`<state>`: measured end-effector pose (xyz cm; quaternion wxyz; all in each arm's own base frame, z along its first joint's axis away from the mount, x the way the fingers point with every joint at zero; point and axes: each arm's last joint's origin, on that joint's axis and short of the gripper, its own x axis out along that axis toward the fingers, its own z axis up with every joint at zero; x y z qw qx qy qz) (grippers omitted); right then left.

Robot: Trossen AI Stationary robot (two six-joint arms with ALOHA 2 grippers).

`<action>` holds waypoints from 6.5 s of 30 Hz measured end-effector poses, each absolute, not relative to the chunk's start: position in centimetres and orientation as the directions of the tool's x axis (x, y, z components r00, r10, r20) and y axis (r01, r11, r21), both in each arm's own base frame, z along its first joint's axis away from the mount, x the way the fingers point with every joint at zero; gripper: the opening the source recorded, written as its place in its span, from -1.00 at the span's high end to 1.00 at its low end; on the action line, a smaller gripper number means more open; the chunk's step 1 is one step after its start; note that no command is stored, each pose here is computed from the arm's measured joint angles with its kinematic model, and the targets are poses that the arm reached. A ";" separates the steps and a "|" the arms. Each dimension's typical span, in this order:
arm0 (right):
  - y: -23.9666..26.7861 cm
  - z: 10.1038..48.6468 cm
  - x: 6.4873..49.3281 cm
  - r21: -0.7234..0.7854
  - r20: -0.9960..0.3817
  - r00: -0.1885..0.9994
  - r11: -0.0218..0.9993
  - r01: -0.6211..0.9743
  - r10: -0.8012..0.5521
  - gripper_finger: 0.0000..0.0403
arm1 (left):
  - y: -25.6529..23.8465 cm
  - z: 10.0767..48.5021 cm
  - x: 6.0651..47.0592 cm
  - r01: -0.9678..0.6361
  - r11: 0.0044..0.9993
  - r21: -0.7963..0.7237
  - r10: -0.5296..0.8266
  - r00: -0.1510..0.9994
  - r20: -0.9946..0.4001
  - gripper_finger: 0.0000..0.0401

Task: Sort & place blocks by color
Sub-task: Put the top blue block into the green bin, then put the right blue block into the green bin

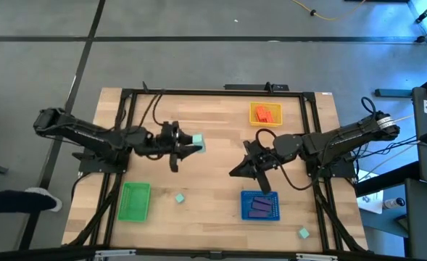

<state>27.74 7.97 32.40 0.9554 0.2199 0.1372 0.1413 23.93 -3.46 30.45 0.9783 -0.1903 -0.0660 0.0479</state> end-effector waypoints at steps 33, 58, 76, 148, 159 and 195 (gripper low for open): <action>7.1 32.8 28.1 0.407 -0.159 0.970 0.907 -0.104 0.183 0.91 | -6.3 32.6 22.9 0.046 0.971 -0.234 -0.128 0.928 -0.350 0.39; 7.9 32.8 27.9 0.388 -0.161 0.961 0.910 -0.147 0.224 1.00 | -11.4 28.7 13.6 -0.045 0.973 -0.227 -0.209 0.245 -0.947 0.39; 7.8 32.7 27.9 0.387 -0.164 0.963 0.912 -0.136 0.214 1.00 | -12.5 18.9 11.4 0.013 0.967 -0.256 -0.256 0.114 -0.960 0.39; 7.7 32.5 27.9 0.378 -0.189 0.966 0.921 -0.096 0.178 1.00 | -6.1 36.0 17.6 -0.195 0.947 -0.255 0.152 0.972 -0.178 -0.23; 7.7 32.5 27.9 0.372 -0.188 0.966 0.923 -0.098 0.178 1.00 | -4.9 30.0 19.4 -0.044 0.895 -0.444 0.092 0.992 0.088 -0.23; 7.6 32.5 27.9 0.328 -0.186 0.969 0.940 -0.093 0.161 1.00 | -5.0 29.6 19.4 0.002 0.955 -0.298 0.018 0.998 0.063 1.00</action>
